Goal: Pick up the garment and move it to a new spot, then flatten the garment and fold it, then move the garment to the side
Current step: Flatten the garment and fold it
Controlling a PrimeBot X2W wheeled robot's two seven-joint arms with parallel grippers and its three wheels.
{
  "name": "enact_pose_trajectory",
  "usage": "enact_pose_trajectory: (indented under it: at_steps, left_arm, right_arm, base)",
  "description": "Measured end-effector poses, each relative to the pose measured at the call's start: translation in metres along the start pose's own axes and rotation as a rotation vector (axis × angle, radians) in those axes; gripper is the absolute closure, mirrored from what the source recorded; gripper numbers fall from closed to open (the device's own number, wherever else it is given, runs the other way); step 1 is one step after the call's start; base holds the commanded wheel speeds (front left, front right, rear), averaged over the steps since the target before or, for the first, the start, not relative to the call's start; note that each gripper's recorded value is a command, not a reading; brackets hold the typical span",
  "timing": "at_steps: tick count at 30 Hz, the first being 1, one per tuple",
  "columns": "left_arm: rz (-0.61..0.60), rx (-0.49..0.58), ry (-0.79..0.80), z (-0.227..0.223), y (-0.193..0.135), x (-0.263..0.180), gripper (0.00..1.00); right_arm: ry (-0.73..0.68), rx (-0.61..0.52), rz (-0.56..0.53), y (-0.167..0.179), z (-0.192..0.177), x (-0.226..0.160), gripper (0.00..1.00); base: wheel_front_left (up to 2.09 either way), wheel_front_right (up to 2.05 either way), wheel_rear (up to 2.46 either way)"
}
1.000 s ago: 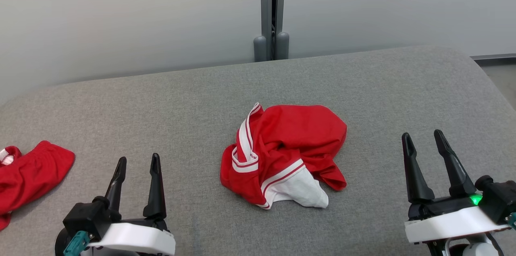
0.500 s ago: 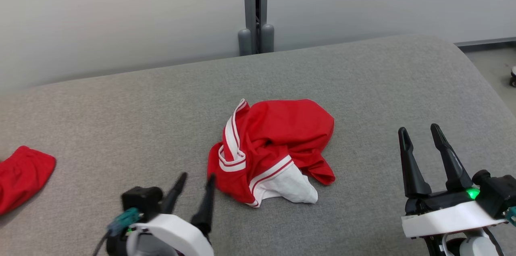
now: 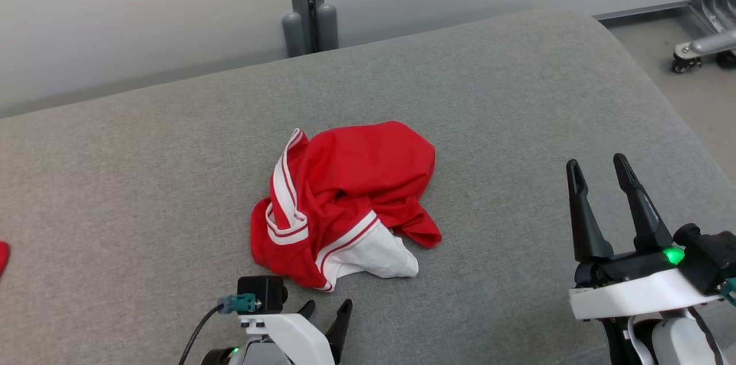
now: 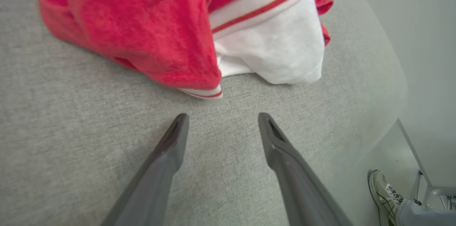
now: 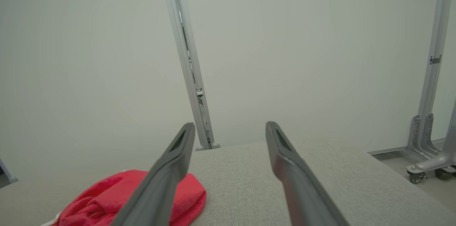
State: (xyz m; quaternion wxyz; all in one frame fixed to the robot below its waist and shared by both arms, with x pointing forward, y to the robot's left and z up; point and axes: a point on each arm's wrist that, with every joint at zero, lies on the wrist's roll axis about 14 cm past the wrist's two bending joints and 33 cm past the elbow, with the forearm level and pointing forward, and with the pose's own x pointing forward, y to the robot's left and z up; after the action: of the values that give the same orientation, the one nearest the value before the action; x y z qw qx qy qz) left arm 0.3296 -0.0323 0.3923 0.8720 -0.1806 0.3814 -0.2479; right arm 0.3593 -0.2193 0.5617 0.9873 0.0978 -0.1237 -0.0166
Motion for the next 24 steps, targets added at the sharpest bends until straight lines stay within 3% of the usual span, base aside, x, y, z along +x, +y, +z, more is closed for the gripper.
enact_pose_trajectory:
  at_steps: [9,10,11,13,21,24]
  left_arm:
    - [0.022,-0.03,-0.001,0.009,0.007,0.019,0.0]
    - [0.028,-0.032,-0.004,0.011,0.008,0.02,0.32]
    - [0.03,-0.03,-0.008,0.013,0.009,0.021,0.81]
    - [0.039,-0.041,-0.016,0.015,0.013,0.02,1.0]
    - [0.018,-0.075,-0.059,0.032,0.018,0.001,1.0]
    - [0.049,-0.072,-0.094,0.047,0.036,-0.017,1.0]
  right_arm:
    - [0.014,-0.006,-0.053,-0.014,-0.005,-0.003,0.0]
    - [0.015,-0.005,-0.055,-0.015,-0.006,-0.003,0.0]
    - [0.015,-0.004,-0.057,-0.015,-0.006,-0.003,0.0]
    - [0.014,-0.002,-0.057,-0.014,-0.006,-0.002,0.0]
    - [-0.003,0.015,-0.037,-0.007,-0.004,0.001,0.0]
    - [-0.01,0.016,-0.031,-0.005,-0.002,0.003,0.0]
  base:
    - [0.0,0.0,0.0]
    - [0.0,0.0,0.0]
    - [0.0,0.0,0.0]
    - [0.0,0.0,0.0]
    - [0.0,0.0,0.0]
    - [0.0,0.0,0.0]
